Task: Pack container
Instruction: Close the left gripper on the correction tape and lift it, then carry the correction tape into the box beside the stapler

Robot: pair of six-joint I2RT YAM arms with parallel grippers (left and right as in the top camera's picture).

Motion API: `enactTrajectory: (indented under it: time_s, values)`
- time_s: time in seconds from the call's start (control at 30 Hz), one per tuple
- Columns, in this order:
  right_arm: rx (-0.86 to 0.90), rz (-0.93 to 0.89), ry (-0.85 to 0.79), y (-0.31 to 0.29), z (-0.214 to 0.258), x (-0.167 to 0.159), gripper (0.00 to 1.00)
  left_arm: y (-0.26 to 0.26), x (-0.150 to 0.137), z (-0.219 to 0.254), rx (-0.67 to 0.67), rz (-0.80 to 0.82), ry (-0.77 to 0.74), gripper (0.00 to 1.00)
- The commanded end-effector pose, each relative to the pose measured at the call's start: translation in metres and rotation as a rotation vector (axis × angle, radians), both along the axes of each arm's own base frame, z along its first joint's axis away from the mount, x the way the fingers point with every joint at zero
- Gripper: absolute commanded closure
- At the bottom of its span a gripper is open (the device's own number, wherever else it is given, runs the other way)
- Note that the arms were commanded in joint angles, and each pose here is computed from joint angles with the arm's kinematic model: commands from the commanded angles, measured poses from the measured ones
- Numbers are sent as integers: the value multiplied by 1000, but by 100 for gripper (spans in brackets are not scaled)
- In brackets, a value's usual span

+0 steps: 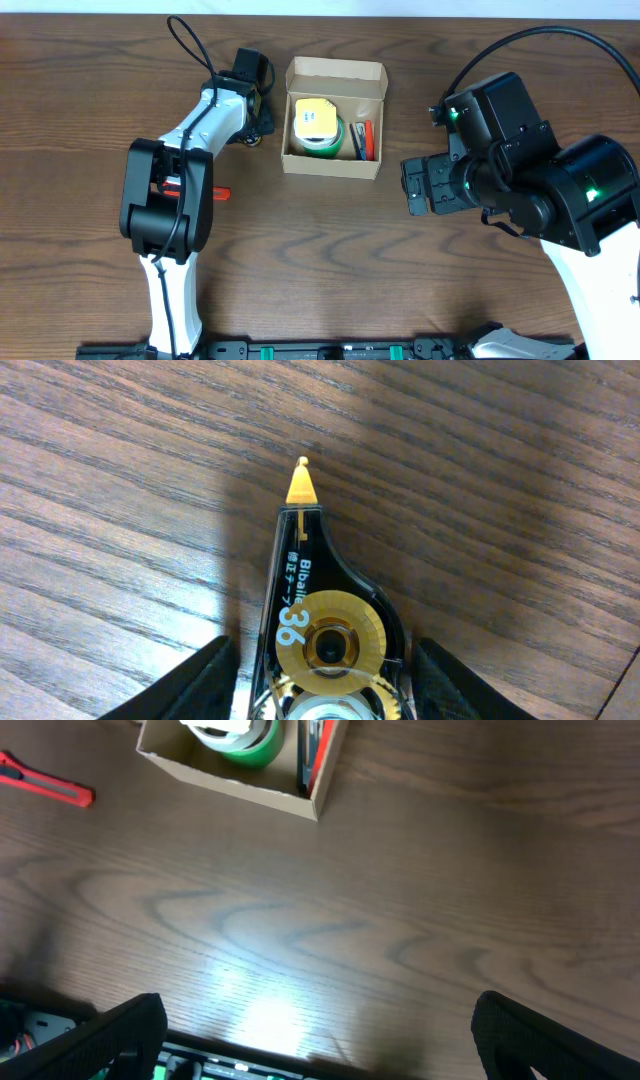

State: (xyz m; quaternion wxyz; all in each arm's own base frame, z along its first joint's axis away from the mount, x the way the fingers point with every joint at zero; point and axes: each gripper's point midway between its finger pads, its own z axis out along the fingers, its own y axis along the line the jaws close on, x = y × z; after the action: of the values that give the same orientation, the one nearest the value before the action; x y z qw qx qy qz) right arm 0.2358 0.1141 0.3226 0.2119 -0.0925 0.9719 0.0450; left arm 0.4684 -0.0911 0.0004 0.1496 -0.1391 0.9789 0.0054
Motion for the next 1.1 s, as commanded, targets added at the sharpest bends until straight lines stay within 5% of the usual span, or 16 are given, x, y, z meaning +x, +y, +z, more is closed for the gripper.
enactTrajectory:
  time_s: [0.0, 0.6, 1.07]
  values:
    - [-9, 4, -5, -2, 1, 1, 1, 4, -4, -14, 20, 12, 32, 45]
    - [-9, 4, -5, -2, 1, 1, 1, 5, -7, -6, 27, 12, 58, 77]
    - [-9, 4, -5, -2, 1, 1, 1, 10, 27, 81, 91, -8, -45, 89]
